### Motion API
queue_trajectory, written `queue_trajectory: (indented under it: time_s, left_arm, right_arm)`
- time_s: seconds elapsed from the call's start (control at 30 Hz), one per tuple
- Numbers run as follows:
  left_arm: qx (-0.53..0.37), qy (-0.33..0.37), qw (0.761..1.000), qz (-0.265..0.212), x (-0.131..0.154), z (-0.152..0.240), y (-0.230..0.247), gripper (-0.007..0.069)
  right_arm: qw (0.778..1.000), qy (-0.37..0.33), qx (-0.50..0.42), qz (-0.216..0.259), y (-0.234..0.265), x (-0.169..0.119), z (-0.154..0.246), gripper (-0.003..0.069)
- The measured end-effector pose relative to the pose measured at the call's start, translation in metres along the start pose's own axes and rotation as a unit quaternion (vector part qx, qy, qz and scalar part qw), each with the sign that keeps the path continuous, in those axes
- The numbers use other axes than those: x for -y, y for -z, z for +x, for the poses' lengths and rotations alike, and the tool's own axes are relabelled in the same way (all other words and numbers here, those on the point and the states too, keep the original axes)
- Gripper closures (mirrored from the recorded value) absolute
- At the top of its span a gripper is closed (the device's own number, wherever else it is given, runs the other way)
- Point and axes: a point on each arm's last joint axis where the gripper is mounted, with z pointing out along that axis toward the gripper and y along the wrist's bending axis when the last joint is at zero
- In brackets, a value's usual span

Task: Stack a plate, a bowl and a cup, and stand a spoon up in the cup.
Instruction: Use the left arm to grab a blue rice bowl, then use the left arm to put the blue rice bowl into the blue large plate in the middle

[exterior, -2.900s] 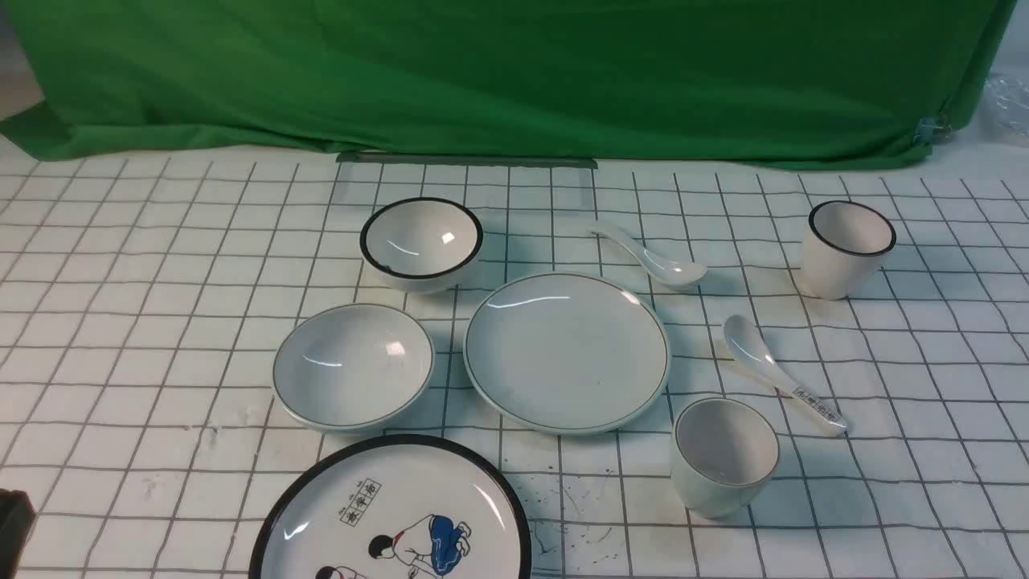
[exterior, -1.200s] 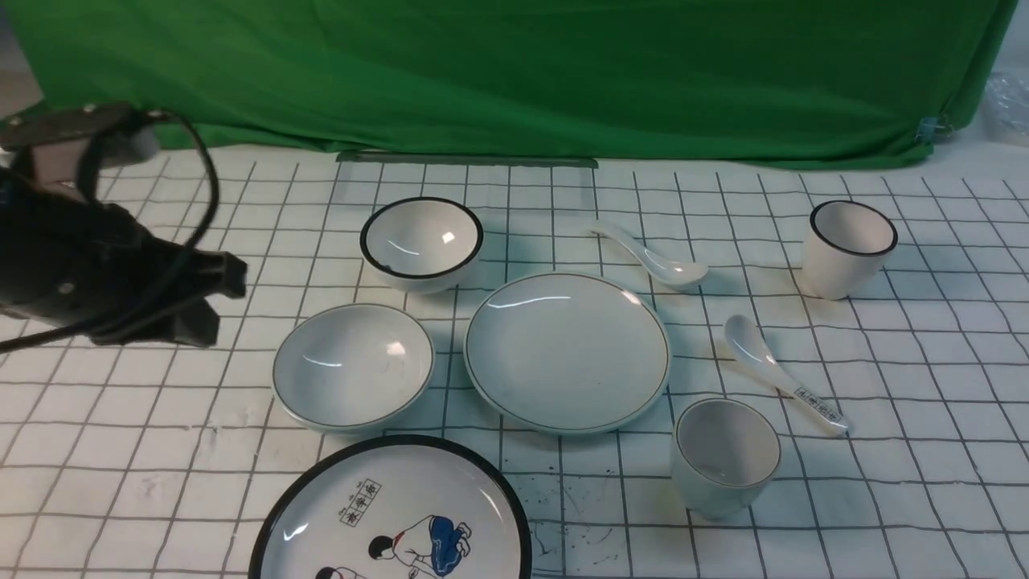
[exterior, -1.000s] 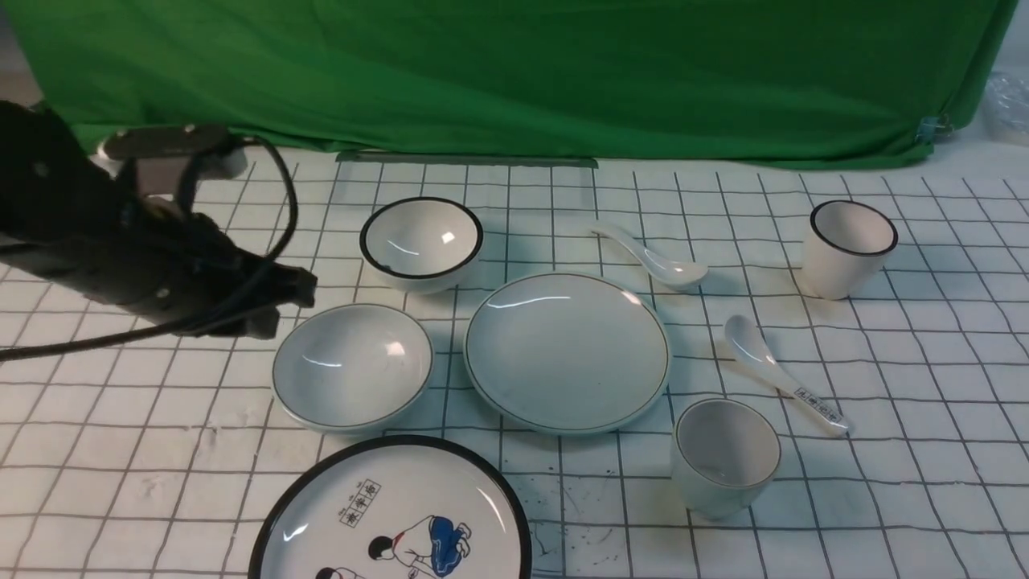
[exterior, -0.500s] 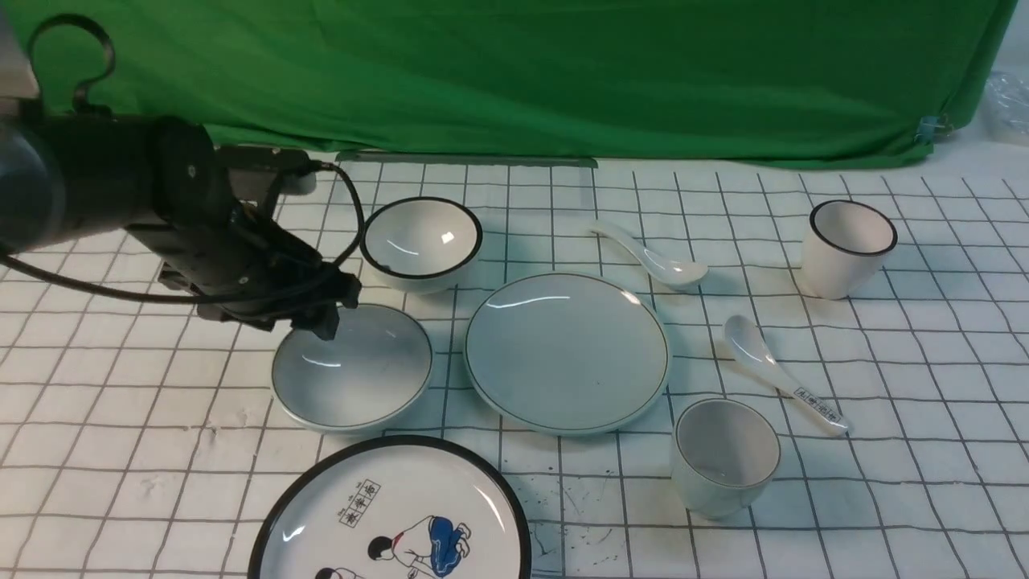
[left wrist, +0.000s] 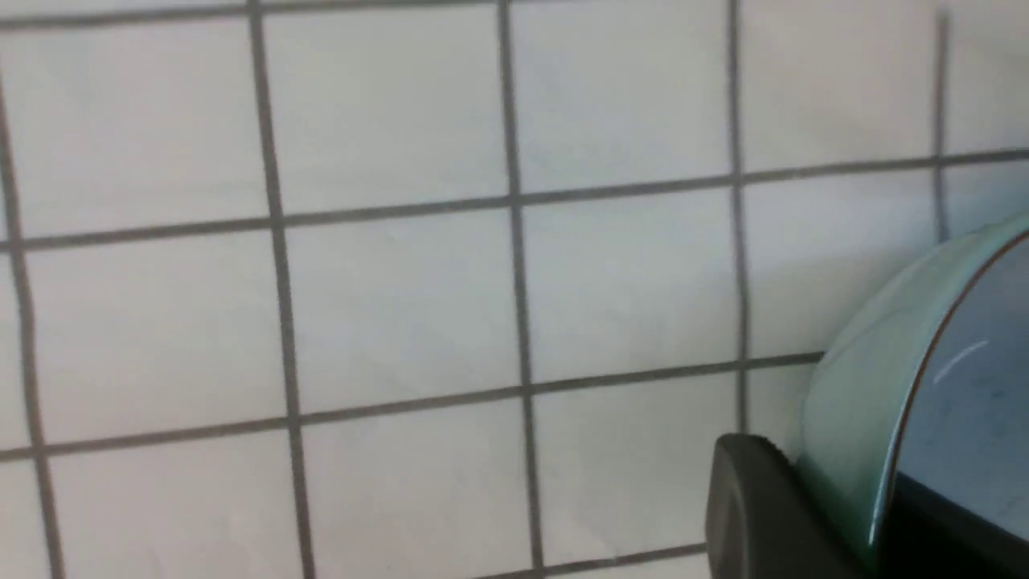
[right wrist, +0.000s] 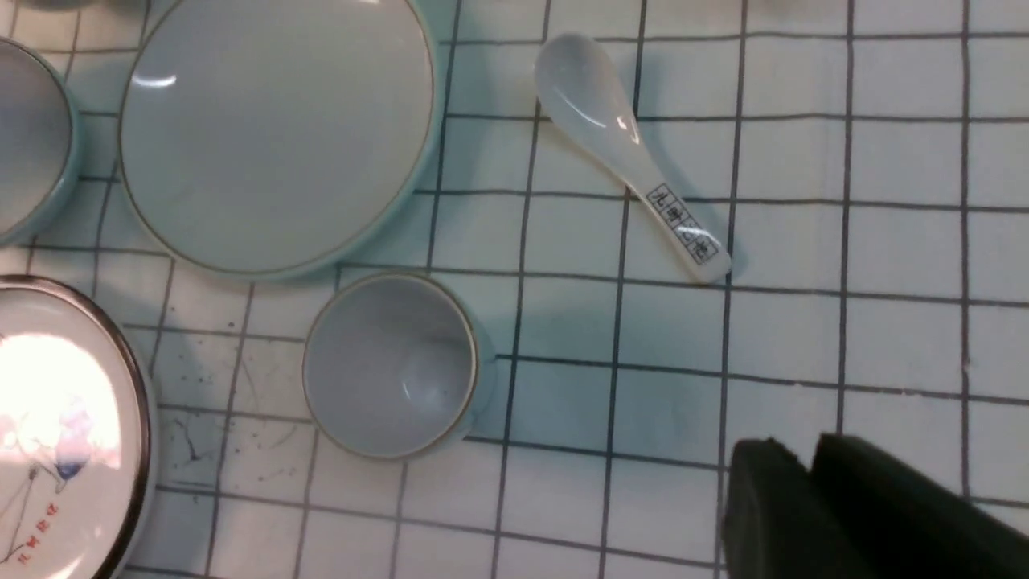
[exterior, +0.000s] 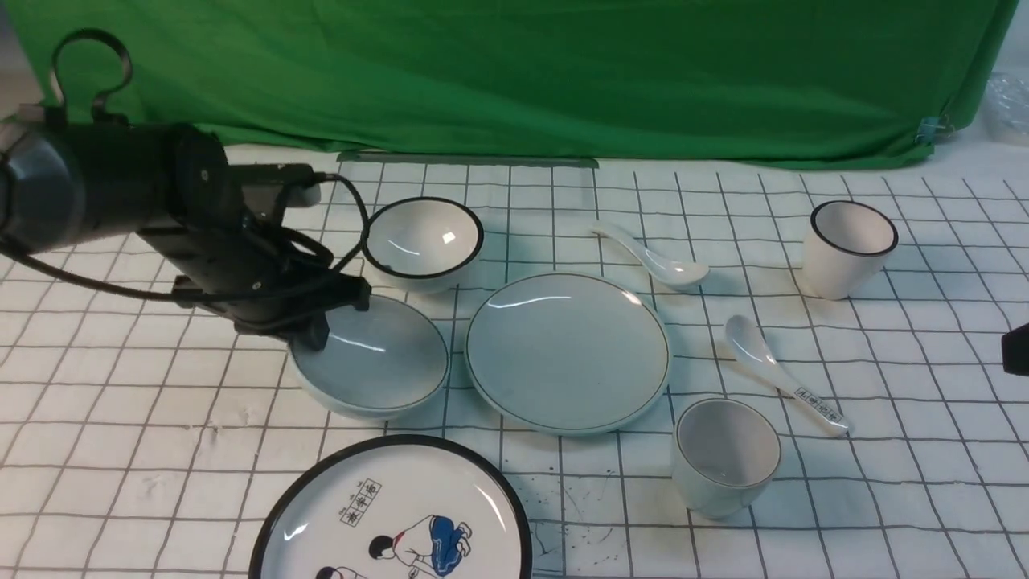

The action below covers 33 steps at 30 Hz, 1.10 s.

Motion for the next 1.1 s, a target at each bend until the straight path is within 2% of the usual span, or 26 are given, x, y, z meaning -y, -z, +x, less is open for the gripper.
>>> queue_trajectory:
  time_s: [0.07,0.13,0.17,0.27,0.33,0.37,0.4,0.6,0.7,0.87,0.97,1.1]
  left_arm:
    - [0.007,0.0,1.0,0.013,0.003,-0.002,0.007,0.0579]
    - [0.035,0.017,0.998,0.057,0.015,-0.006,0.024,0.0579]
    - [0.035,0.017,0.997,0.061,0.016,-0.006,0.024,0.0579]
    - [0.088,-0.003,0.987,0.132,0.052,-0.018,0.044,0.0579]
    - [0.1,-0.023,0.983,0.154,0.078,-0.023,0.041,0.0579]
    - [0.1,-0.026,0.982,0.155,0.08,-0.023,0.04,0.0579]
    - [0.091,-0.038,0.981,0.164,0.096,-0.024,0.027,0.0579]
    - [0.047,-0.051,0.984,0.163,0.112,-0.019,-0.02,0.0579]
    - [0.033,-0.046,0.986,0.157,0.112,-0.017,-0.041,0.0579]
    - [0.048,-0.041,0.986,0.153,0.111,-0.02,-0.048,0.0573]
    - [0.047,-0.044,0.986,0.152,0.112,-0.019,-0.052,0.0557]
    - [0.04,-0.05,0.986,0.151,0.114,-0.017,-0.06,0.0502]
  right_arm:
    - [1.0,0.0,0.004,0.001,-0.002,0.001,-0.002,0.0544]
    - [1.0,0.006,0.018,0.004,-0.005,0.002,-0.006,0.054]
    - [1.0,0.006,0.018,0.003,-0.005,0.002,-0.006,0.0539]
    - [1.0,0.013,0.022,-0.01,-0.016,0.002,-0.012,0.0536]
    - [0.999,0.018,0.015,-0.032,-0.026,0.0,-0.016,0.0533]
    - [0.999,0.022,0.013,-0.034,-0.028,0.001,-0.016,0.0533]
    - [0.998,0.021,0.004,-0.057,-0.038,-0.001,-0.019,0.0527]
    - [0.993,0.057,-0.028,-0.102,-0.067,-0.012,-0.025,0.0494]
    - [0.987,0.095,-0.044,-0.125,-0.082,-0.032,-0.03,0.0459]
    - [0.977,0.14,-0.075,-0.144,-0.106,-0.059,-0.034,0.0328]
    - [0.974,0.152,-0.099,-0.136,-0.122,-0.061,-0.032,0.0265]
    - [0.974,0.152,-0.135,-0.096,-0.14,-0.053,-0.028,0.023]
